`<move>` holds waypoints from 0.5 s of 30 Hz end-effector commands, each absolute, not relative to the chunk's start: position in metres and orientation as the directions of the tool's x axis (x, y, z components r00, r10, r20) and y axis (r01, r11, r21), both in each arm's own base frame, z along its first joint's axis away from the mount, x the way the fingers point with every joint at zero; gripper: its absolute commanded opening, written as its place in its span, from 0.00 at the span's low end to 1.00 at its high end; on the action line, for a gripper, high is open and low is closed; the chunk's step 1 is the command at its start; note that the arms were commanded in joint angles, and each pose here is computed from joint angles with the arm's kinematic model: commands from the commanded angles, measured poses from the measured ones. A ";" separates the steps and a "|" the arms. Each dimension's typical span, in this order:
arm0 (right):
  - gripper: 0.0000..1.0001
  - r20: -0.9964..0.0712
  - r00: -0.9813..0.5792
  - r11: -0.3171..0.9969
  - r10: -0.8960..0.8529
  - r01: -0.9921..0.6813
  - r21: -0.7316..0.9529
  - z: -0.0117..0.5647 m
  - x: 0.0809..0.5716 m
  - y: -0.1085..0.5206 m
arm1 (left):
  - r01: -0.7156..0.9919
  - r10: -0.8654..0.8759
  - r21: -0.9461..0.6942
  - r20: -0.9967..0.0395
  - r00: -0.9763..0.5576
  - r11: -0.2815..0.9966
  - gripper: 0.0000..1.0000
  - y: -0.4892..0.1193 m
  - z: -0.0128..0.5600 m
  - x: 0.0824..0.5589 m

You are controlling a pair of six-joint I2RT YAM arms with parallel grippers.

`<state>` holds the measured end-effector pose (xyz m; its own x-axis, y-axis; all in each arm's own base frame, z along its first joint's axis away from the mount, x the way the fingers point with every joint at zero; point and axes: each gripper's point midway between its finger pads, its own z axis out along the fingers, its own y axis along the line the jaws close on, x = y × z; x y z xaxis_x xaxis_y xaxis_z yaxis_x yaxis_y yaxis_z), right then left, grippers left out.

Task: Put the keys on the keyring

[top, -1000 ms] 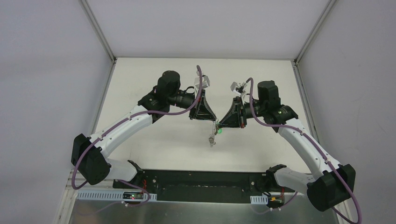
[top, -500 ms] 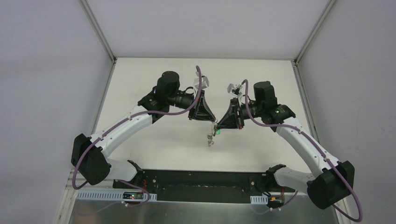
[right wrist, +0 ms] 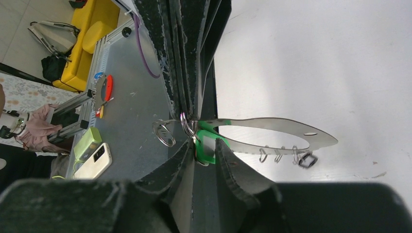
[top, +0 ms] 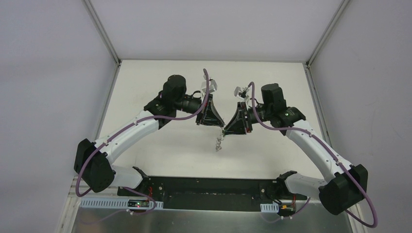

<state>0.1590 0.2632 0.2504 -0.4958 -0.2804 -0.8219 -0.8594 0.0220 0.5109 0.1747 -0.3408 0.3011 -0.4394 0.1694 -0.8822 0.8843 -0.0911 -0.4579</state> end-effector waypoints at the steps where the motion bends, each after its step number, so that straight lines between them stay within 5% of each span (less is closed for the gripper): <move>1: 0.26 -0.887 -0.400 0.020 -0.228 -0.913 0.407 0.281 0.163 0.256 | 0.911 0.114 -0.380 -0.924 -0.366 -0.160 0.00 -0.336 0.328 0.166; 15: 0.32 -0.918 -0.350 0.041 -0.189 -0.937 0.348 0.307 0.172 0.251 | 0.899 0.094 -0.408 -0.913 -0.398 -0.157 0.00 -0.339 0.331 0.168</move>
